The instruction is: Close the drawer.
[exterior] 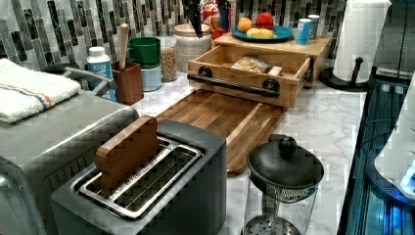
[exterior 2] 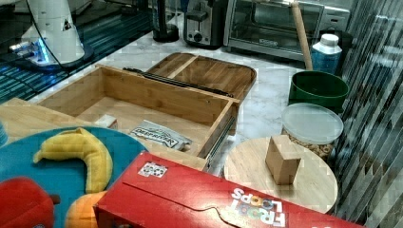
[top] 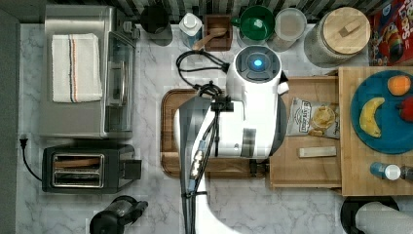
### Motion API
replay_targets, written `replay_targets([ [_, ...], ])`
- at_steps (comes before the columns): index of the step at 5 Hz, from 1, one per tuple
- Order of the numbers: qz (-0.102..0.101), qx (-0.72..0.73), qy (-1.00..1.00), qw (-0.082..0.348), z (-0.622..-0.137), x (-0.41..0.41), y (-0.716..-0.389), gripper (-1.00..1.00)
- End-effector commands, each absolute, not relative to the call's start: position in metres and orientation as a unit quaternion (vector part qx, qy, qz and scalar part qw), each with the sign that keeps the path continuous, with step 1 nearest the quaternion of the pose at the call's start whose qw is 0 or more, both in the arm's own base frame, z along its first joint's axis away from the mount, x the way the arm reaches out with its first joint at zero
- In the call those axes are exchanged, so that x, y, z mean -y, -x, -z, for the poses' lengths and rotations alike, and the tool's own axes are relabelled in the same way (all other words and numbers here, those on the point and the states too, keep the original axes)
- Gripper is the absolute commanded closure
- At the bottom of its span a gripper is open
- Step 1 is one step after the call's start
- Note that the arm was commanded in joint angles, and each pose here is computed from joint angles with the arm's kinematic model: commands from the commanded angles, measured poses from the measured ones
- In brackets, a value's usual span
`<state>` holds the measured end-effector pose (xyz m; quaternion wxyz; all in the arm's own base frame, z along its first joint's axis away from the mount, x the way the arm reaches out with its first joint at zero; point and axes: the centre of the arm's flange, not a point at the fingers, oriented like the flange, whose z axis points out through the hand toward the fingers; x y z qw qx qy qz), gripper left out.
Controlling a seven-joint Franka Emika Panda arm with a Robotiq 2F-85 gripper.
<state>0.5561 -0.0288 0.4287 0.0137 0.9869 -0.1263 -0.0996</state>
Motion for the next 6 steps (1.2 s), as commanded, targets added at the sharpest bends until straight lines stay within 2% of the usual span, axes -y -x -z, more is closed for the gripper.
replay_targets([
  [1, 0.075, 0.012, -0.997, -0.002, -0.404, -0.030, -0.524, 1.00],
  [2, 0.063, 0.003, -0.998, -0.015, -0.377, -0.032, -0.519, 1.00],
  [3, 0.062, 0.022, -0.998, -0.022, -0.354, -0.029, -0.526, 1.00],
  [4, 0.043, 0.053, -0.998, -0.003, -0.333, -0.017, -0.539, 1.00],
  [5, 0.057, 0.075, -0.996, 0.005, -0.323, -0.004, -0.546, 1.00],
  [6, 0.059, 0.071, -0.996, 0.004, -0.317, 0.007, -0.543, 1.00],
])
